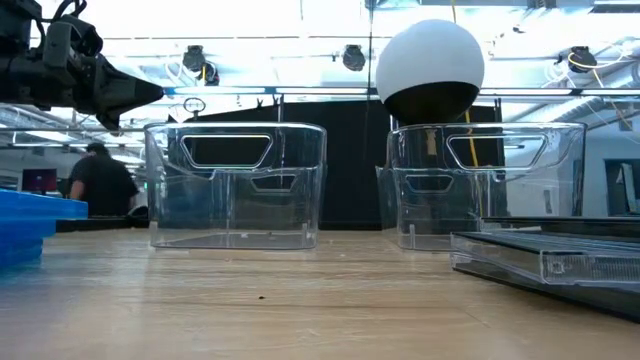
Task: Pick & place jewel cases by type
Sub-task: Put the black cd case into the right transparent bin
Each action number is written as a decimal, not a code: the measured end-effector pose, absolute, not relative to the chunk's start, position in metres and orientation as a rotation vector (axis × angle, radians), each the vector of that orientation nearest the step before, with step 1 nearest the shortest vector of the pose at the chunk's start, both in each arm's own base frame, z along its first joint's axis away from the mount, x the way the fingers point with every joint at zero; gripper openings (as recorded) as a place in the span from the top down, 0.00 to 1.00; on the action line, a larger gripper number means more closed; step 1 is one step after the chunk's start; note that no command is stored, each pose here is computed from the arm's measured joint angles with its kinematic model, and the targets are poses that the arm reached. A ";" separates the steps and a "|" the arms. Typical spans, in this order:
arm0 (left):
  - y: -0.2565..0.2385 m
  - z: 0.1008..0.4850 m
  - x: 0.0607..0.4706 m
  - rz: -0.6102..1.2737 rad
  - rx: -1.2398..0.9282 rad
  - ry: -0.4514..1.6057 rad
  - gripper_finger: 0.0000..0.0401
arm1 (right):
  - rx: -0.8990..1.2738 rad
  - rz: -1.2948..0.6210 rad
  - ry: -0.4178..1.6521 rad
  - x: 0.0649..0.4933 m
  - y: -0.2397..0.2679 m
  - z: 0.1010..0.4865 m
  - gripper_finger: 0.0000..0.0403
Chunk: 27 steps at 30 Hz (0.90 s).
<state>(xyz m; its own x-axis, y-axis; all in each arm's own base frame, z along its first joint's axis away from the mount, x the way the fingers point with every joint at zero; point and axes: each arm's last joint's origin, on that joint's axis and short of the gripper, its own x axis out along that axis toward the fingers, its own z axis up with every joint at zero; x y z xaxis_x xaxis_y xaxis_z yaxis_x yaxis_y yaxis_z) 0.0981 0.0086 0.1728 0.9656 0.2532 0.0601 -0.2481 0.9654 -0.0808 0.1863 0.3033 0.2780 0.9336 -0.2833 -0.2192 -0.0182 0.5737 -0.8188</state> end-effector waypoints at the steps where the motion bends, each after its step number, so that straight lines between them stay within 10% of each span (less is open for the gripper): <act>1: 0.009 0.173 0.098 0.253 -0.073 -0.070 0.94 | -0.952 -0.152 0.345 0.186 0.309 0.271 0.88; 18: 0.009 0.173 0.098 0.251 -0.143 -0.080 0.94 | -1.000 -0.009 0.579 0.186 0.333 0.177 0.48; 27: 0.009 0.173 0.098 0.251 -0.144 -0.080 0.94 | -0.865 0.077 0.947 0.169 0.317 0.164 0.45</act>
<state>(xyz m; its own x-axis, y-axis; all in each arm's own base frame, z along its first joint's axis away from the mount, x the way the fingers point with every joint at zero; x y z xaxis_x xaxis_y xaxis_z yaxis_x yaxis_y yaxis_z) 0.0981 0.0086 0.1729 0.9655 0.2531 0.0606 -0.2418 0.9584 -0.1518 0.1692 0.3167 0.1644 0.6072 -0.2990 -0.7361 -0.4137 0.6720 -0.6142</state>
